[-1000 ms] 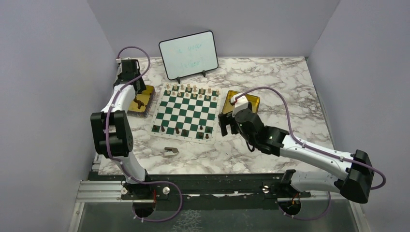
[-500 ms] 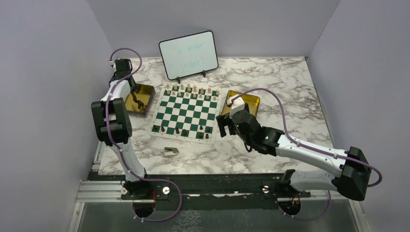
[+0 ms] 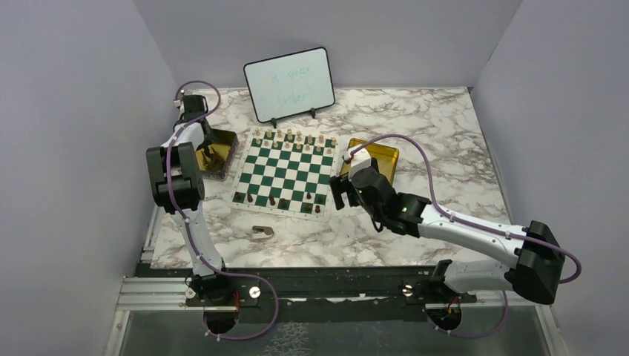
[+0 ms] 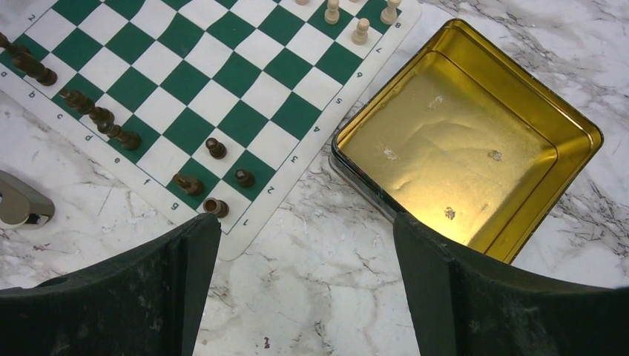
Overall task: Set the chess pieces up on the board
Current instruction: Pick up the chess piece from the storage box.
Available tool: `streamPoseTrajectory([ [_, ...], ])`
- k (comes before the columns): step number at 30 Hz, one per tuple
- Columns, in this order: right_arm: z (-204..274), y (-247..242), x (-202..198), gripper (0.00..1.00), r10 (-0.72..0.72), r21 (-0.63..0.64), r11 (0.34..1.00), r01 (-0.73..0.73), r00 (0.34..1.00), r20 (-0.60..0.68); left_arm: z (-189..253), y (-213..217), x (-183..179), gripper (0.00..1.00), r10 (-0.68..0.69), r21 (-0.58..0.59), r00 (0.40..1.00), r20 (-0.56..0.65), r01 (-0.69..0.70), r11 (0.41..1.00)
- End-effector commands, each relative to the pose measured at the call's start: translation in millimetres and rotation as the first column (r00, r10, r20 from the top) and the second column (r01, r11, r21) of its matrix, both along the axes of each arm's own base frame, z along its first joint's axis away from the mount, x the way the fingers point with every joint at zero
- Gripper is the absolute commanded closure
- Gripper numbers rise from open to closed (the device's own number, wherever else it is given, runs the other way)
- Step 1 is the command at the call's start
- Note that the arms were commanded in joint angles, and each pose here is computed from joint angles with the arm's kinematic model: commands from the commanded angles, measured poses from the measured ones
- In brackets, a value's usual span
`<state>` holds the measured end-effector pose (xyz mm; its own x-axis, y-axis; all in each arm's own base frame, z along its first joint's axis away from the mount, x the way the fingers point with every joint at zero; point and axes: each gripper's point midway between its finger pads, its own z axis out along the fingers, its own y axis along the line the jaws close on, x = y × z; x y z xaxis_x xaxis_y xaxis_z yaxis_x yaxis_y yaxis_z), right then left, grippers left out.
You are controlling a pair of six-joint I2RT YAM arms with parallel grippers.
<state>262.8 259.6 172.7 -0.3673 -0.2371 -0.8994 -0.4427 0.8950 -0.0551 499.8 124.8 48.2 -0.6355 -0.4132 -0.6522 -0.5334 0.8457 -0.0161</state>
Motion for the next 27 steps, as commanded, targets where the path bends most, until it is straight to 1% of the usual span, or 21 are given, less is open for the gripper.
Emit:
streamPoseTrajectory([
  [1,19.3,6.9,8.7,0.09,-0.012,0.031,0.999,0.01,0.999,0.04,3.4,4.2,9.4,0.6,0.017,-0.024,1.0,0.026,-0.017,1.0],
  [7,23.6,5.7,9.6,0.09,-0.02,0.039,0.999,0.018,0.999,0.049,-13.9,4.7,7.7,0.62,0.014,-0.042,1.0,-0.004,-0.015,0.999],
  [14,21.8,4.1,8.6,0.09,-0.022,0.029,0.999,0.021,0.999,0.041,-7.9,-1.6,9.8,0.75,-0.008,-0.069,1.0,0.013,0.009,0.998],
  [19,29.8,6.2,6.0,0.09,-0.014,0.067,0.998,0.011,0.999,0.041,15.0,-8.4,8.9,0.81,-0.019,-0.094,0.998,0.057,0.025,0.995],
  [27,43.8,15.0,-4.1,0.1,0.011,0.185,0.983,-0.012,1.0,0.005,79.7,-29.4,5.9,0.82,-0.035,-0.172,0.979,0.199,0.07,0.983],
])
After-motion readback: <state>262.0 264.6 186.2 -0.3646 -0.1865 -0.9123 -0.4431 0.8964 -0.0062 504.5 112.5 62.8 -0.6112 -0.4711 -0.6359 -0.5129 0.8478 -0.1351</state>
